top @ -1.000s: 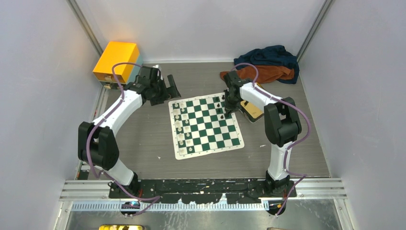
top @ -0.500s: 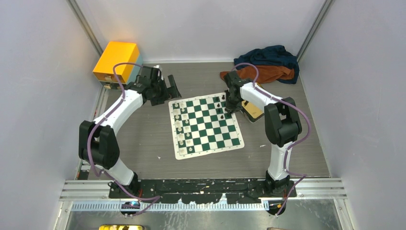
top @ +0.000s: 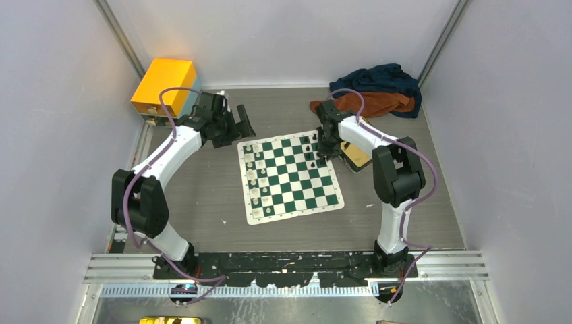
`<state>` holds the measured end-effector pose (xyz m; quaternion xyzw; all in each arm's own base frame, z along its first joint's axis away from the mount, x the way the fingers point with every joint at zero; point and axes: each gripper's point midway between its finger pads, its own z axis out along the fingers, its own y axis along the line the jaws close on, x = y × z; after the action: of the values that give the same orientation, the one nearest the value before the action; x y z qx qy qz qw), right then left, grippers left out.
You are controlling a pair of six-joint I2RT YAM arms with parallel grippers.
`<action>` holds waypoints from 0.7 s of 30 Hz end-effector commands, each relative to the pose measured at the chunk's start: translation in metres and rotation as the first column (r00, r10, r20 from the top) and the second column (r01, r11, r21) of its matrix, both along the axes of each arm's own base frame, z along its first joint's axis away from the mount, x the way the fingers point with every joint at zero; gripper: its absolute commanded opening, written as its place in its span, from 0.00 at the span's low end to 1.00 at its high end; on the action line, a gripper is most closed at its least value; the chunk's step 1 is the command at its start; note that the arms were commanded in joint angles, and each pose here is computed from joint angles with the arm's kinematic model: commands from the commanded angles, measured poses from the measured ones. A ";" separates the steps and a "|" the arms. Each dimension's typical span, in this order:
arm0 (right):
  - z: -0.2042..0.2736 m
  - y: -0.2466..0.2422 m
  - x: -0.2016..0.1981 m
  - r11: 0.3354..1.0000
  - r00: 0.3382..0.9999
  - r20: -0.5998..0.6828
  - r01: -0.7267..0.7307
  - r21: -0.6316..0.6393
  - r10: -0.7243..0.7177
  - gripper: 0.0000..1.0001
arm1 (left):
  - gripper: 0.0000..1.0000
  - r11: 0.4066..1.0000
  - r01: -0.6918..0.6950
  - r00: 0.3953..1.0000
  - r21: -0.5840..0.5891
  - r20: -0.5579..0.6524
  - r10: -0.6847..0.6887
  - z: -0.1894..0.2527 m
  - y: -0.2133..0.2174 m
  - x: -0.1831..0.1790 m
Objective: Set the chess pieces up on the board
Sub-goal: Place the chess piece on the chessboard.
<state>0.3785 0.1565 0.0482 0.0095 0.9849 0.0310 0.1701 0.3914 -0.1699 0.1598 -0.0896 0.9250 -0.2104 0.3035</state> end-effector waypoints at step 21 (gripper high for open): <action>0.070 0.009 0.013 0.997 0.988 0.153 -0.017 0.074 0.005 0.36 | 1.00 0.999 0.011 0.997 -0.030 0.077 -0.008 0.026 -0.007 0.011</action>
<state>0.3786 0.1577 0.0616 0.0082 0.9825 0.0393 0.1819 0.3914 -0.1698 0.1597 -0.0896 0.9251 -0.2103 0.3034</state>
